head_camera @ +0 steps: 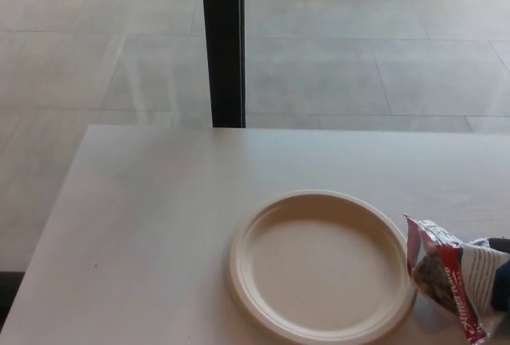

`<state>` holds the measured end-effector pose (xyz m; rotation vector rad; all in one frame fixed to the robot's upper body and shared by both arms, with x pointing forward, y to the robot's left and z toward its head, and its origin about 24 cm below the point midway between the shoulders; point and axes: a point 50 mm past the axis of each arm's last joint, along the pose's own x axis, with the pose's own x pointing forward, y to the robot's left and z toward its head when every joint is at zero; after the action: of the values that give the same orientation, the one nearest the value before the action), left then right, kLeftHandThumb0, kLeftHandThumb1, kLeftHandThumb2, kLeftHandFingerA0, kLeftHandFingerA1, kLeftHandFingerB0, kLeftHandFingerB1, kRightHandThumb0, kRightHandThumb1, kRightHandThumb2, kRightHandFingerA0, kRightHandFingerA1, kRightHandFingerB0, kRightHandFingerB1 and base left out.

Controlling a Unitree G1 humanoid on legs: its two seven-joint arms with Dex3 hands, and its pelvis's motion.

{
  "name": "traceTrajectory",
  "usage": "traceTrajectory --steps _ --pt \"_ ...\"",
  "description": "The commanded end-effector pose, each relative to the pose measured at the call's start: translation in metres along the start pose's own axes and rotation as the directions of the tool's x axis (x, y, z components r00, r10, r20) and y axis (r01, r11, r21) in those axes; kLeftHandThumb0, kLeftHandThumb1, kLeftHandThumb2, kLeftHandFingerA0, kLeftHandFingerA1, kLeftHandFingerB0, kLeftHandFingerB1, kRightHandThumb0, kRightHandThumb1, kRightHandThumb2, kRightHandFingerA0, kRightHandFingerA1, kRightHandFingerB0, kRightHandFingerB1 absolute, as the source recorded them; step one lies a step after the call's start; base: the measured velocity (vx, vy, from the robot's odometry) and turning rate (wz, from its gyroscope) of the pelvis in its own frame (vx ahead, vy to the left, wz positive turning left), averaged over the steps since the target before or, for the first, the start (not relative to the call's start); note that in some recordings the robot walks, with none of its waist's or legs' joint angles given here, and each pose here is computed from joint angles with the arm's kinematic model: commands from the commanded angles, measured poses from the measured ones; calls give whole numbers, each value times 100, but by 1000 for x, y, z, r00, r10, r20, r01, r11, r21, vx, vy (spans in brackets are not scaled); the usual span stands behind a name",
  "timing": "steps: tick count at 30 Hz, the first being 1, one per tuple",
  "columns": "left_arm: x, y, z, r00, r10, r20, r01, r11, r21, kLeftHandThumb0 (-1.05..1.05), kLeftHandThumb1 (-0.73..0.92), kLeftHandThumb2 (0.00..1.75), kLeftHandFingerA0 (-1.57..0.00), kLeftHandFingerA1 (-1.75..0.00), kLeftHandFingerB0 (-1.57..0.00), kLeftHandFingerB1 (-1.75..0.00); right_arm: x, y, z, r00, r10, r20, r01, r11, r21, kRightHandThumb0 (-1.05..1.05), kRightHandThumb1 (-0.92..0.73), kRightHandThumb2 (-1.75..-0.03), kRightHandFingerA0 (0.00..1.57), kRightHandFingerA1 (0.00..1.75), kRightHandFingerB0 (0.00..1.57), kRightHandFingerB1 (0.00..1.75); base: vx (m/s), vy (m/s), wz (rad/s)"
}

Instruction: The robot uses its right hand to pick up a bag of sunflower seeds kept in the middle of the desk and tilts it over a plate kept next to it to pour out a few seeds and then puts the bag of seeds back on the desk

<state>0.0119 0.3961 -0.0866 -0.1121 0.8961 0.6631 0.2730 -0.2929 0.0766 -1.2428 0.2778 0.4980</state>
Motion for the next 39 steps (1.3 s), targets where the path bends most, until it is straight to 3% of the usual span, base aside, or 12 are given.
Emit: traceTrajectory --steps 1,2,4,7,8,11,12,15,18,21,37,39 --pt "-1 5 2 1000 21 15 -21 1000 8 -82 70 64 -53 -50 -36 -34 3 -2 -2 1000 -3 -21 1 993 -115 -67 -38 -82 0 21 0 19 0 0 0" --pt "-1 5 2 1000 28 10 -28 999 14 -86 63 99 -48 -57 -32 -47 4 -2 1 1000 -9 -10 7 992 -128 -68 -40 -81 1 20 0 14 0 0 0" --pt "-1 6 3 999 30 14 -30 999 13 -78 73 62 -54 -50 -39 -36 7 -2 4 1000 -13 7 14 990 -138 -68 -40 -79 1 19 0 14 0 0 0" --pt "-1 4 3 1000 25 19 -25 1000 19 -78 74 62 -53 -49 -39 -34 9 -2 9 999 -37 29 41 989 -141 -65 -37 -77 1 27 0 14 0 0 0" --pt "-1 4 2 1000 27 15 -27 999 19 -82 61 99 -47 -58 -30 -47 9 -1 10 998 -44 41 50 988 -146 -61 -36 -76 1 31 0 16 0 0 0" --pt "-1 4 1 999 32 20 -32 999 3 -77 73 62 -51 -48 -39 -34 13 6 16 990 -100 102 114 983 -144 -51 -29 -72 2 52 0 24 0 0 0" --pt "-2 4 1 999 30 26 -30 1000 8 -81 61 100 -47 -60 -29 -47 14 7 16 988 -108 107 123 982 -141 -49 -49 -55 7 47 0 27 0 0 0" --pt "-2 3 1 999 31 33 -32 999 9 -78 75 63 -50 -52 -41 -36 15 10 17 981 -146 128 162 978 -133 -49 -44 -68 10 51 6 22 0 0 0" --pt "-2 4 0 999 45 21 -45 999 4 -75 61 100 -41 -57 -30 -49 17 18 17 962 -225 152 242 964 -107 -43 -48 -56 23 55 9 28 0 0 0" --pt "-2 4 -2 999 44 21 -43 999 -16 -74 76 63 -48 -48 -38 -35 18 21 16 959 -245 144 262 959 -109 -44 -50 -56 27 55 10 30 0 0 0" --pt "-3 1 -7 998 48 26 -48 999 -6 -74 62 100 -43 -61 -30 -50 29 67 16 824 -567 -8 566 822 68 -42 -58 -57 107 86 29 48 0 0 0" --pt "-3 0 -7 999 39 33 -38 999 -4 -75 77 63 -49 -51 -38 -36 29 73 14 837 -546 -28 547 834 78 -40 -57 -57 108 96 30 45 0 0 0"
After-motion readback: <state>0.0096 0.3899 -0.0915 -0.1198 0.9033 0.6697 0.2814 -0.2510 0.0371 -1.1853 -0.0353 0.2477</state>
